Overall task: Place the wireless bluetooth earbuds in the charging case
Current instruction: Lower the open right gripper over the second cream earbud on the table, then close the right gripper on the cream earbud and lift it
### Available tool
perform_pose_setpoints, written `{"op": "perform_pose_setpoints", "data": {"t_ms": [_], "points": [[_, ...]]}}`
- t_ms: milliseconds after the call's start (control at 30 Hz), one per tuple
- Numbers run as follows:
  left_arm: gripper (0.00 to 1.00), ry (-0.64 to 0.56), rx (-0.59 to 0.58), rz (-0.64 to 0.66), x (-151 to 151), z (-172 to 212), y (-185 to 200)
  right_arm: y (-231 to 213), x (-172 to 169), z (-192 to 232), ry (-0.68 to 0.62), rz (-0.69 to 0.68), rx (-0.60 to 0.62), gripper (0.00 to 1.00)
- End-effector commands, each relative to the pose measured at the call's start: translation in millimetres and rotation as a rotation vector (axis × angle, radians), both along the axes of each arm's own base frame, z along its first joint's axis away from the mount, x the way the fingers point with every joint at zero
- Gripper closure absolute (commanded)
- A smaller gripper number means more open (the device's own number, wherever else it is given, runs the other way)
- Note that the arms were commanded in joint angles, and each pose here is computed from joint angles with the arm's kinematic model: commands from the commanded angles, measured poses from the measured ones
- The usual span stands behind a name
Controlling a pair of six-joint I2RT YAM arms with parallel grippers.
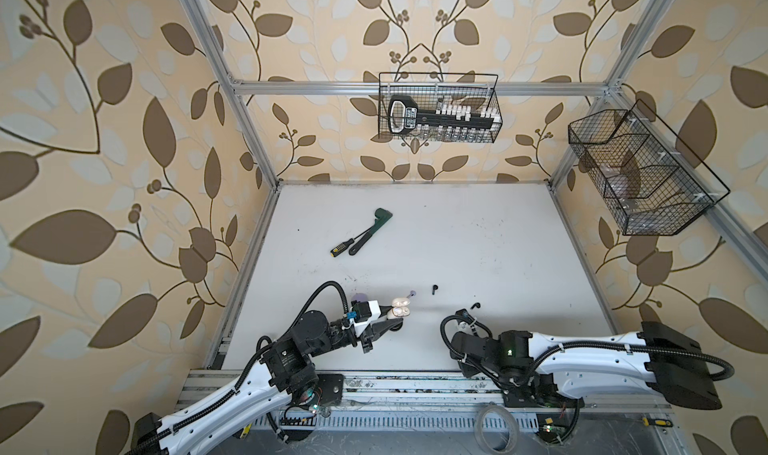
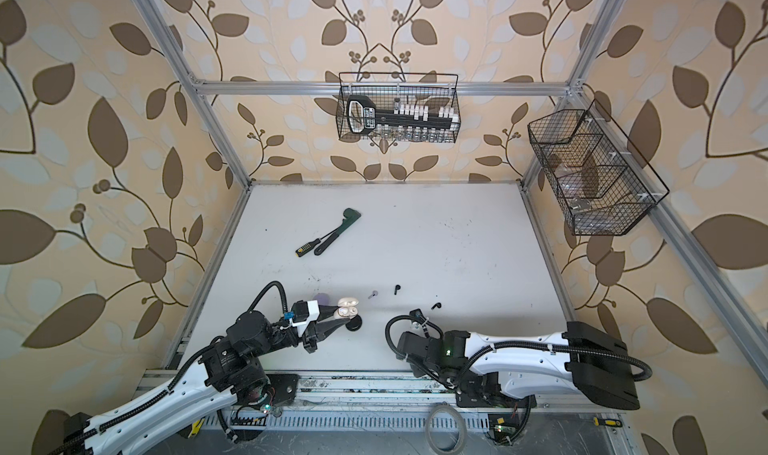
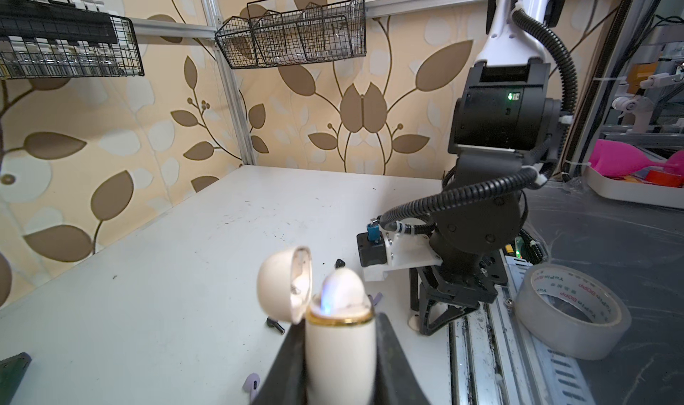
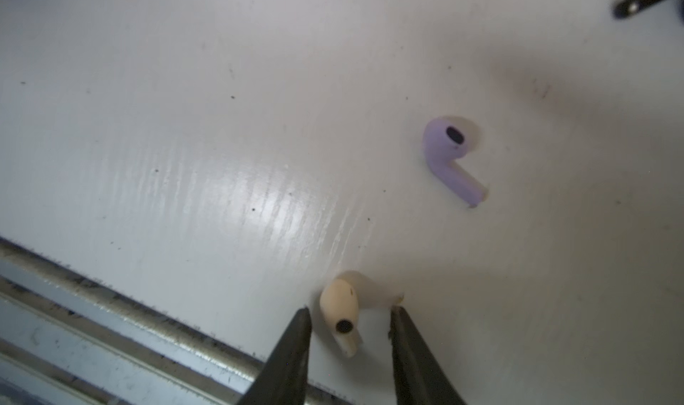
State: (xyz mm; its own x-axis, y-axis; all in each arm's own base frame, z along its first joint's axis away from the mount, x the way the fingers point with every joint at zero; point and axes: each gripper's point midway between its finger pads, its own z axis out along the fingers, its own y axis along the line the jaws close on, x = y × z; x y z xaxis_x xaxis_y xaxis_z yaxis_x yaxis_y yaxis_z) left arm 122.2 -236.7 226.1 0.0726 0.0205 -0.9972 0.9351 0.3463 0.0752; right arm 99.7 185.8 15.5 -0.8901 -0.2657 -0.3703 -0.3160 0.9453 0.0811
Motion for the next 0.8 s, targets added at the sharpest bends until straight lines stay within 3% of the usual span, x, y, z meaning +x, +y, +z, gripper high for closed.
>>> {"op": "perform_pose_setpoints", "data": {"t_ms": [0,467,567,767], "points": [[1.00,-0.052,-0.059,-0.027,-7.1,27.3,0.4,-0.8,1.4,-1.1,0.002,-0.037,-0.024,0.68],[1.00,-0.054,-0.067,-0.032,-10.3,30.1,3.1,-18.1,8.0,-12.4,-0.009,-0.117,-0.101,0.84],[1.00,-0.054,-0.068,-0.031,-10.4,29.8,3.7,-18.7,4.9,-12.1,-0.006,-0.116,-0.101,0.84],[1.00,-0.052,-0.066,-0.031,-10.2,29.3,3.4,-22.2,2.4,-11.8,-0.010,-0.127,-0.091,0.74]]}}
